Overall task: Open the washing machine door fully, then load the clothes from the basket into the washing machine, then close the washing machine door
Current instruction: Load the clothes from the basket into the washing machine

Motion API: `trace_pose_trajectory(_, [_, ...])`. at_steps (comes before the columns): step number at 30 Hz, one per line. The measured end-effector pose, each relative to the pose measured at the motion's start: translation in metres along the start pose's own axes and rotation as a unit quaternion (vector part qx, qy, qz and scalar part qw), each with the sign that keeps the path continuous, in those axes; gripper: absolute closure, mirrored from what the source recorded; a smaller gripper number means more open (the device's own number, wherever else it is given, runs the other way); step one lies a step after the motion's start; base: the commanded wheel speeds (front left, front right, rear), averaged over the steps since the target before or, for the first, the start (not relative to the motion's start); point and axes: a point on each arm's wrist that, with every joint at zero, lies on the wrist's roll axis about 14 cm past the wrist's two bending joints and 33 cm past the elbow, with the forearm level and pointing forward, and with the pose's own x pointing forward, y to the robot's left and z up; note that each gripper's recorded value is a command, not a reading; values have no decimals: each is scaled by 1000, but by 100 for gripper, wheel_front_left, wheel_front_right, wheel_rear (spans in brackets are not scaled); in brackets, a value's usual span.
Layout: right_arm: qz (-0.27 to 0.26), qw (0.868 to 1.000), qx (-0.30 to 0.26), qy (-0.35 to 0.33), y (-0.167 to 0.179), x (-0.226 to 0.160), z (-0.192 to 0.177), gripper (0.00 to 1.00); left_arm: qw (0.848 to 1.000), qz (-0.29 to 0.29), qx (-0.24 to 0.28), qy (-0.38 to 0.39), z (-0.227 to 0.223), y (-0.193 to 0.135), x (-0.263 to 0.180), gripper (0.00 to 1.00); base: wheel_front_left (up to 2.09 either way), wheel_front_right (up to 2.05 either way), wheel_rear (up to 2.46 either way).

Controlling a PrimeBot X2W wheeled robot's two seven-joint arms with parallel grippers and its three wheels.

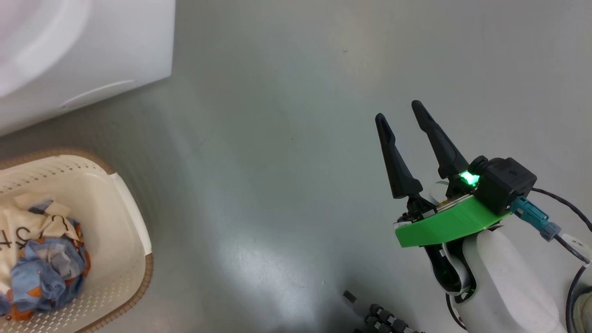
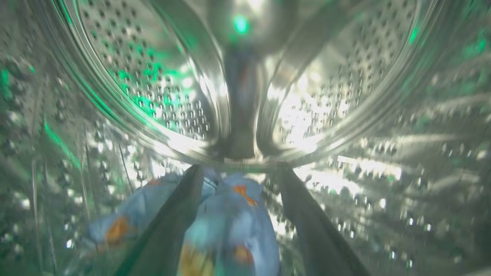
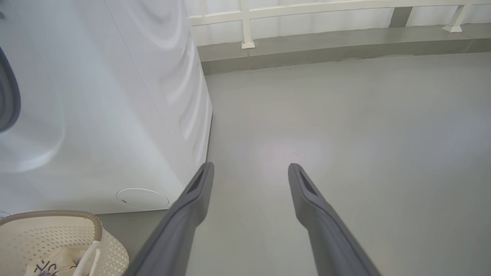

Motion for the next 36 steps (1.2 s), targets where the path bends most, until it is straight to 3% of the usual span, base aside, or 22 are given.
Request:
trace_pose_trajectory(3, [1, 1000, 1, -4, 1, -1, 3, 0, 999, 1, 10, 52, -15, -1, -4, 0, 0, 0, 0])
trace_pose_trajectory(10, [5, 1000, 3, -15, 5, -5, 13, 0, 996, -5, 28, 89, -15, -9, -11, 0, 0, 0, 0])
trace_pose_trajectory(17, [10, 999, 7, -33, 9, -11, 29, 0, 996, -20, 51, 66, 1, -22, -24, 0, 0, 0, 0])
trace_pose_trajectory(25, [16, 998, 14, -55, 12, -19, 48, 0, 998, -38, 44, -4, 23, -36, -52, 0, 0, 0, 0])
trace_pose_trajectory(36, [32, 995, 8, -90, 16, -34, 78, 0, 997, -61, 34, -21, 35, -50, -110, 0, 0, 0, 0])
